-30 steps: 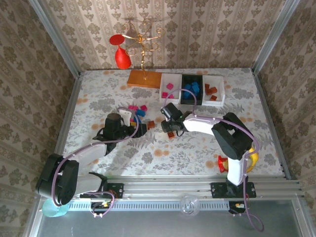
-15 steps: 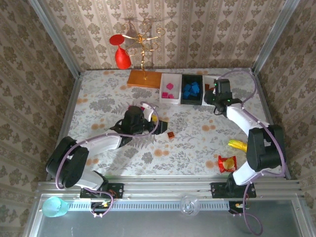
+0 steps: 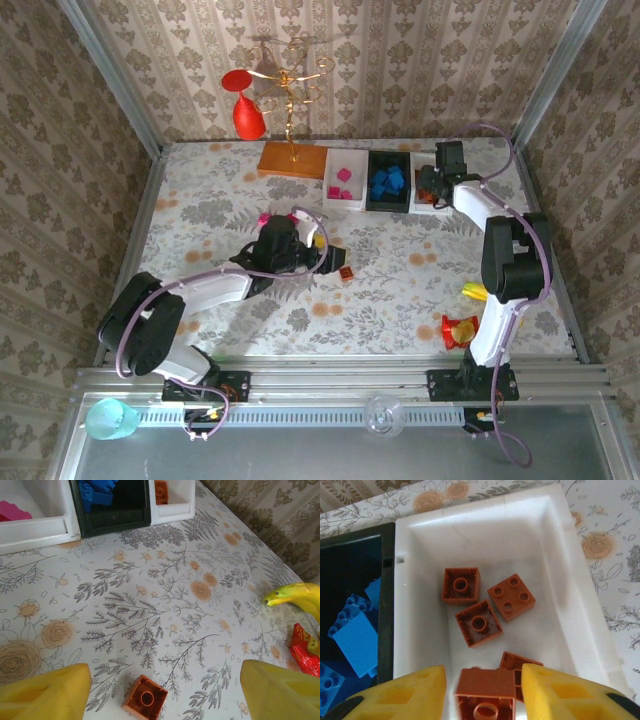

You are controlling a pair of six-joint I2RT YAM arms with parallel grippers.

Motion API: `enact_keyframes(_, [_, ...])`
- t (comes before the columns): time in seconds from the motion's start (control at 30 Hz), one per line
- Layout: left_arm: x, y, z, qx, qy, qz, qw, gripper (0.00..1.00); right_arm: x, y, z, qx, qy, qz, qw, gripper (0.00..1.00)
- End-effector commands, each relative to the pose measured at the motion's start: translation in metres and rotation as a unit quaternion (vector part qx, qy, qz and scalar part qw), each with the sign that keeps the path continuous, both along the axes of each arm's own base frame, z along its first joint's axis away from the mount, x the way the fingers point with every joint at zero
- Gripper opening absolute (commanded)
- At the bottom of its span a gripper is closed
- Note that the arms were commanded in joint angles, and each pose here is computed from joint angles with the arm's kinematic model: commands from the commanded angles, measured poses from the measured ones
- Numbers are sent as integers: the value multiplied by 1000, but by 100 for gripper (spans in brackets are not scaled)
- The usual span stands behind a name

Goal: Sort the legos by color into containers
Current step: Place the lego in the container, then pick up the lego from the center of the table.

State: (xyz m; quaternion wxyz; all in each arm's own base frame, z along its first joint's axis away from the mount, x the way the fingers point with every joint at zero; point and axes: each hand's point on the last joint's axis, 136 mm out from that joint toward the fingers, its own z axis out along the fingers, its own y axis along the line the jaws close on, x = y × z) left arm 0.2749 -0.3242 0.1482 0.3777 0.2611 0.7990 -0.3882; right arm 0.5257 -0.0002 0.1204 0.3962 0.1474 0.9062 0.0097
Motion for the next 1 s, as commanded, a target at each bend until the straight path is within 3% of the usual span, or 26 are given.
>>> enact_keyframes(0.0, [5,10,9,21,-22,24,999,80,-7,-5,23,-14,-13,-3,1000,55])
enact_keyframes(0.1, [10,24,2,43,-21,47,998,80,-28,16,36,4,-23,23,999,58])
enact_keyframes(0.23, [19,53,-10,59,-10,84,995,81,-75,81,38,24,-30,111,993,64])
enact_keyframes(0.43, [32,108,-26,66,18,156,985,81,-156,179,6,5,32,249,968,75])
enact_keyframes(0.57, [35,133,-29,63,23,192,979,81,-197,219,-18,-15,72,305,950,81])
enact_keyframes(0.8, [38,147,-24,46,19,218,975,81,-215,252,-57,-29,118,328,937,84])
enact_keyframes(0.97, [37,145,-23,36,24,214,976,81,-211,258,-75,-54,143,322,934,79])
